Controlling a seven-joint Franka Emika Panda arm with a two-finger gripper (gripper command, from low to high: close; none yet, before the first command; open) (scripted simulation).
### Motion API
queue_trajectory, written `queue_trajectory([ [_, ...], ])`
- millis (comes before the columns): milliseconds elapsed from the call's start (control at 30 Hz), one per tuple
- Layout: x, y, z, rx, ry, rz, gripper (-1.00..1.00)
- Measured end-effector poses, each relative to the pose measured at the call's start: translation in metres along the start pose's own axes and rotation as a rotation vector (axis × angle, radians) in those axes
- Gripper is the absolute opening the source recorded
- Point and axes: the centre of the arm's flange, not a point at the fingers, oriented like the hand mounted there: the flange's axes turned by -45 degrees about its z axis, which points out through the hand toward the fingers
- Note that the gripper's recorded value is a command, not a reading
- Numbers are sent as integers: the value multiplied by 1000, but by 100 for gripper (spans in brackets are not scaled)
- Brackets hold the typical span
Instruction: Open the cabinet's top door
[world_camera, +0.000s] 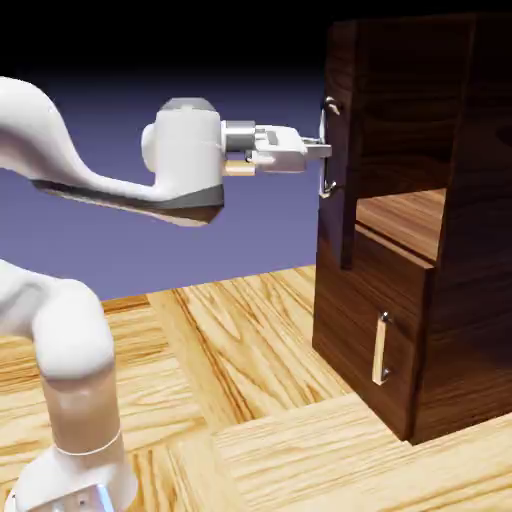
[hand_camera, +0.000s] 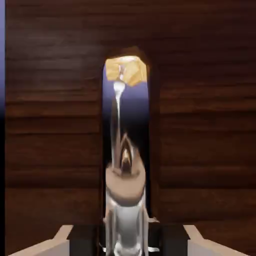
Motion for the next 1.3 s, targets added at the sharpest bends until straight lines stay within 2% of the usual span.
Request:
queue_trajectory([
  [567,0,78,-108,386,1,0,-100],
  [967,0,173,-172,717,1,1,-100],
  [1300,0,253,-197,958,1,1,-100],
])
